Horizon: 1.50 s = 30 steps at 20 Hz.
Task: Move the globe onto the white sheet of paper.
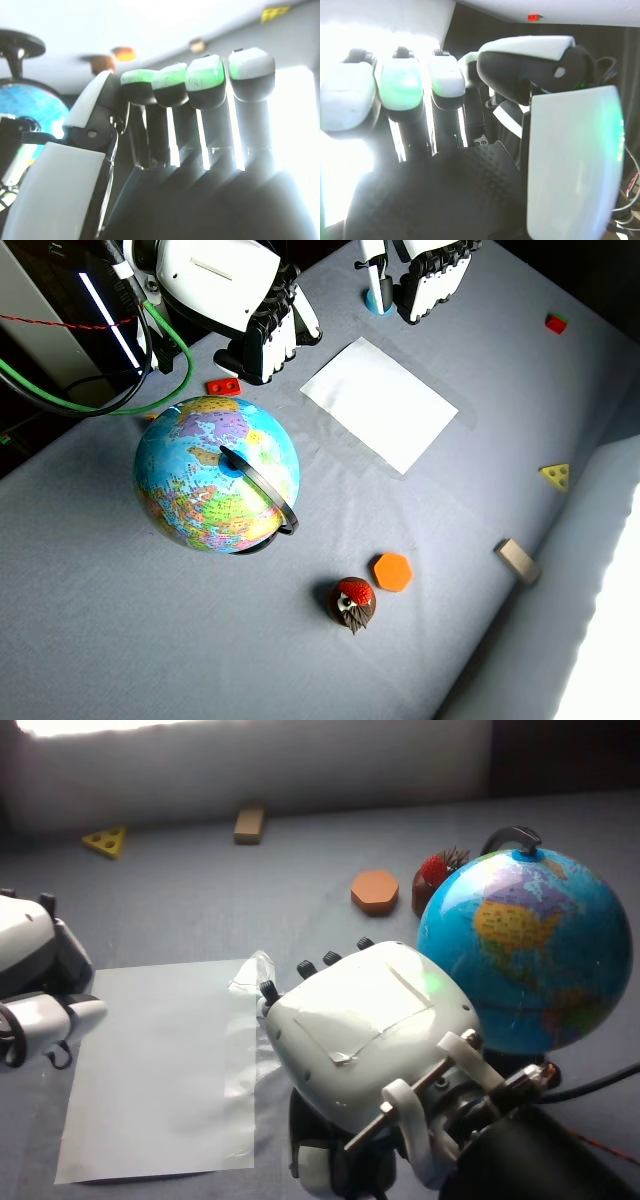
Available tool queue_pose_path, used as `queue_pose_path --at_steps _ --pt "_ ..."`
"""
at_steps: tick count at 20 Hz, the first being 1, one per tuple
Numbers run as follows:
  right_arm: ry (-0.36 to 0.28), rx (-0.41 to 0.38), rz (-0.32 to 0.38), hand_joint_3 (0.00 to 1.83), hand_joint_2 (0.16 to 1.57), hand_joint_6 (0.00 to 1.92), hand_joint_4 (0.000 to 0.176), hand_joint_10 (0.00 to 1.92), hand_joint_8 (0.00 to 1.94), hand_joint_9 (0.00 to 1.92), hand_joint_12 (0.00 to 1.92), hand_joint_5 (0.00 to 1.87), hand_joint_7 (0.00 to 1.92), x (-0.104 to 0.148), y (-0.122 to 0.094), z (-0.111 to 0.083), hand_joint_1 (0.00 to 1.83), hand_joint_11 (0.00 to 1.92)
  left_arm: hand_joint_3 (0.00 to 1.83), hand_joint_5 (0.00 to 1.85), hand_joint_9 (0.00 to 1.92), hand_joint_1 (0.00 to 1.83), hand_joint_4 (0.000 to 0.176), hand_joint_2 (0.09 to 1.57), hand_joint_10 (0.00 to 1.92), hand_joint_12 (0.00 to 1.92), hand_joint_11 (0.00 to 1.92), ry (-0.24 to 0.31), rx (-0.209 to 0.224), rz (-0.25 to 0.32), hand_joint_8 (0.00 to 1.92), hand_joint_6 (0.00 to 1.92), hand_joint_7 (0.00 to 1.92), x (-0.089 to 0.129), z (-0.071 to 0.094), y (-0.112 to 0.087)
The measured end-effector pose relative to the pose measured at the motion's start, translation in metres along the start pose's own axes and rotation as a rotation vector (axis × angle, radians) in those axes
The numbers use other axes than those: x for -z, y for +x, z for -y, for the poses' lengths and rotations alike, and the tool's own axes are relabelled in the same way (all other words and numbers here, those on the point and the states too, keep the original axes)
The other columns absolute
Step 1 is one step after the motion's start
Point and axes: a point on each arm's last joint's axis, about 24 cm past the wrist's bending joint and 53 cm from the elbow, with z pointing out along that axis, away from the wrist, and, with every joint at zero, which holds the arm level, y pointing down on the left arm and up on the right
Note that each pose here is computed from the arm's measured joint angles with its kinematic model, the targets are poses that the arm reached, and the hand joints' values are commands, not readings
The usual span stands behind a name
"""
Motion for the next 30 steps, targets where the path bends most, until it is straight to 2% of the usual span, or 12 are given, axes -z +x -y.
queue_pose_path --at_steps 1,3,9,11,14,16,17,20,22,24,28,30 --pt "0.004 0.0 -0.001 0.26 1.06 0.18 0.0 0.14 0.08 0.1 0.22 0.13 0.16 0.001 0.0 0.001 0.0 0.0 0.23 0.0 0.0 0.0 0.0 1.16 0.0 0.0 0.0 -0.012 0.011 0.004 0.0 0.0 0.0 0.001 -0.003 -0.001" --pt "0.027 -0.004 -0.006 0.05 1.16 0.04 0.0 0.04 0.0 0.13 0.16 0.18 0.18 0.002 0.0 0.008 0.0 0.0 0.07 0.0 0.0 0.0 0.0 1.24 0.0 0.0 0.0 -0.035 0.026 0.014 0.0 0.0 0.0 0.004 -0.007 -0.002" --pt "0.033 0.003 -0.041 0.04 1.17 0.03 0.0 0.03 0.0 0.12 0.16 0.17 0.16 0.018 0.007 0.016 0.0 0.0 0.06 0.0 0.0 0.0 0.0 1.24 0.0 0.0 0.0 -0.04 0.04 0.055 0.0 0.0 0.0 0.01 -0.002 -0.005" --pt "0.035 0.013 -0.09 0.04 1.17 0.03 0.0 0.03 0.0 0.12 0.16 0.18 0.17 0.035 0.016 0.023 0.0 0.0 0.03 0.0 0.0 0.0 0.0 1.27 0.0 0.0 0.0 -0.052 0.036 0.083 0.0 0.0 0.0 0.012 -0.006 -0.006" --pt "0.02 0.041 -0.145 0.01 1.18 0.01 0.0 0.02 0.0 0.13 0.06 0.19 0.17 0.062 0.028 0.032 0.0 0.0 0.02 0.0 0.0 0.0 0.0 1.27 0.0 0.0 0.0 -0.069 0.09 0.076 0.0 0.0 0.0 0.015 -0.014 0.01" --pt "-0.031 0.048 -0.172 0.01 1.18 0.01 0.0 0.01 0.0 0.14 0.04 0.19 0.17 0.086 0.037 0.031 0.0 0.0 0.02 0.0 0.0 0.0 0.0 1.27 0.0 0.0 0.0 -0.018 0.068 0.057 0.0 0.0 0.0 0.017 -0.005 0.023" --pt "-0.058 0.061 -0.174 0.01 1.19 0.01 0.0 0.01 0.0 0.13 0.04 0.19 0.17 0.094 0.038 0.028 0.0 0.0 0.02 0.0 0.0 0.0 0.0 1.27 0.0 0.0 0.0 0.01 0.039 0.05 0.0 0.0 0.0 0.017 0.0 0.028" --pt "-0.096 0.093 -0.15 0.01 1.19 0.0 0.0 0.01 0.0 0.14 0.1 0.18 0.17 0.102 0.032 0.031 0.0 0.0 0.02 0.0 0.0 0.0 0.0 1.28 0.0 0.0 0.0 0.064 0.012 0.025 0.0 0.0 0.0 0.022 0.005 0.043" --pt "-0.113 0.084 -0.143 0.0 1.18 0.0 0.0 0.01 0.0 0.16 0.22 0.17 0.17 0.104 0.028 0.044 0.0 0.0 0.02 0.0 0.0 0.0 0.0 1.28 0.0 0.0 0.0 0.048 0.046 0.028 0.0 0.0 0.0 0.026 -0.007 0.051" --pt "-0.138 0.089 -0.181 0.0 1.18 0.0 0.0 0.01 0.0 0.16 0.23 0.18 0.17 0.113 0.036 0.058 0.0 0.0 0.02 0.0 0.0 0.0 0.0 1.28 0.0 0.0 0.0 0.043 0.067 0.037 0.0 0.0 0.0 0.029 -0.015 0.056" --pt "-0.282 0.151 -0.274 0.0 1.18 0.0 0.0 0.0 0.0 0.14 0.34 0.18 0.16 0.135 0.057 0.067 0.0 0.0 0.02 0.0 0.0 0.0 0.0 1.28 0.0 0.0 0.0 0.131 0.05 0.057 0.0 0.0 0.0 0.037 -0.005 0.066" --pt "-0.254 0.171 -0.288 0.0 1.18 0.0 0.0 0.0 0.0 0.12 0.3 0.17 0.15 0.139 0.063 0.084 0.0 0.0 0.02 0.0 0.0 0.0 0.0 1.28 0.0 0.0 0.0 0.16 0.072 0.052 0.0 0.0 0.0 0.04 -0.002 0.075"
